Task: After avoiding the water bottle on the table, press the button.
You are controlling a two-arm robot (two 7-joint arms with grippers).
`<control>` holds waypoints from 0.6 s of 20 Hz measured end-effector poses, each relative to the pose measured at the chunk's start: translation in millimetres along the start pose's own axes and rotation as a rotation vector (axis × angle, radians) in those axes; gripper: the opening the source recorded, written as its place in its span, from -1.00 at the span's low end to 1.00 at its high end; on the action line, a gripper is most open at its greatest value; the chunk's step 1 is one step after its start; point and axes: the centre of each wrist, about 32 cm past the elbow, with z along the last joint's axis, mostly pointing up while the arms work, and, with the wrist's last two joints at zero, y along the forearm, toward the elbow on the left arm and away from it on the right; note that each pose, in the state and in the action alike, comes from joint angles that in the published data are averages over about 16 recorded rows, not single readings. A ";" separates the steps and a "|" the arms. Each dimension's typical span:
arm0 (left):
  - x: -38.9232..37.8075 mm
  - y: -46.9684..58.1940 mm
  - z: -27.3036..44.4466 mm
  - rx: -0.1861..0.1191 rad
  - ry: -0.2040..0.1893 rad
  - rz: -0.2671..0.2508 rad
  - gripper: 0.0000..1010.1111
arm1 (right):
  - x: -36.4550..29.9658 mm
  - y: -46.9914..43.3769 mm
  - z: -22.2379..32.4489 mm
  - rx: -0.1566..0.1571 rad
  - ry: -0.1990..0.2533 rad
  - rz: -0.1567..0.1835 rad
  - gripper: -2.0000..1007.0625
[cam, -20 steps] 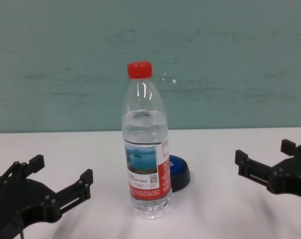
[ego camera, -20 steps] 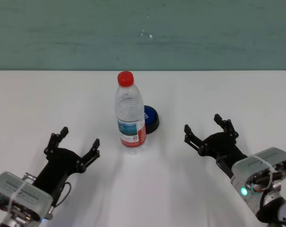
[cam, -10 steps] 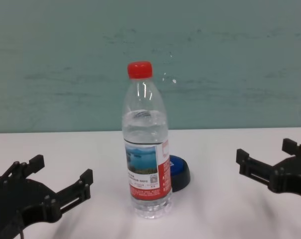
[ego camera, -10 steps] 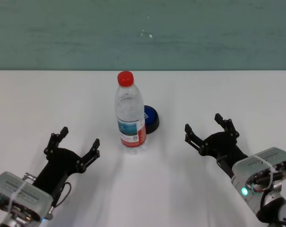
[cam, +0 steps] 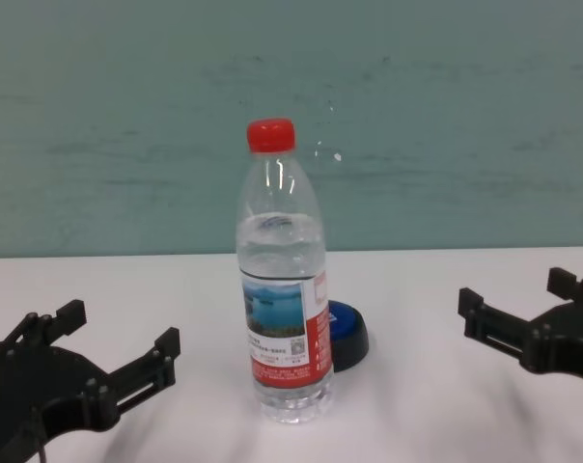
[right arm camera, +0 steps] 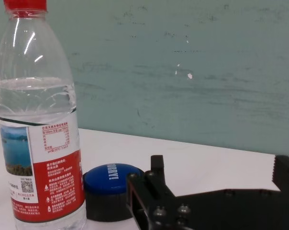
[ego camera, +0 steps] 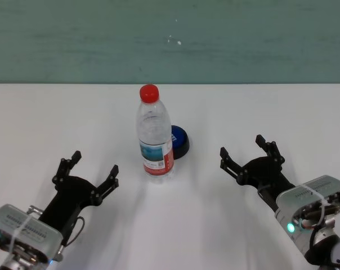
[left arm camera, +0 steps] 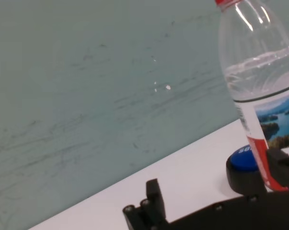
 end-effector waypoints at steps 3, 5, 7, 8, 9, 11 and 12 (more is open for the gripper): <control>0.0 0.0 0.0 0.000 0.000 0.000 0.98 | 0.0 0.0 0.0 0.000 0.000 0.000 0.99; 0.0 0.0 0.0 0.000 0.000 0.000 0.98 | 0.0 0.0 0.0 0.000 0.000 0.000 0.99; 0.0 0.0 0.0 0.000 0.000 0.000 0.98 | 0.0 0.0 0.0 0.001 0.000 0.000 0.99; 0.0 0.0 0.0 0.000 0.000 0.000 0.98 | 0.0 0.0 0.0 0.001 0.000 -0.001 0.99; 0.0 0.0 0.0 0.000 0.000 0.000 0.98 | 0.0 0.0 0.0 0.001 0.000 -0.001 0.99; 0.0 0.0 0.0 0.000 0.000 0.000 0.98 | 0.0 0.0 0.0 0.001 0.000 -0.001 0.99; 0.0 0.0 0.0 0.000 0.000 0.000 0.98 | 0.0 0.0 0.0 0.001 0.000 -0.001 0.99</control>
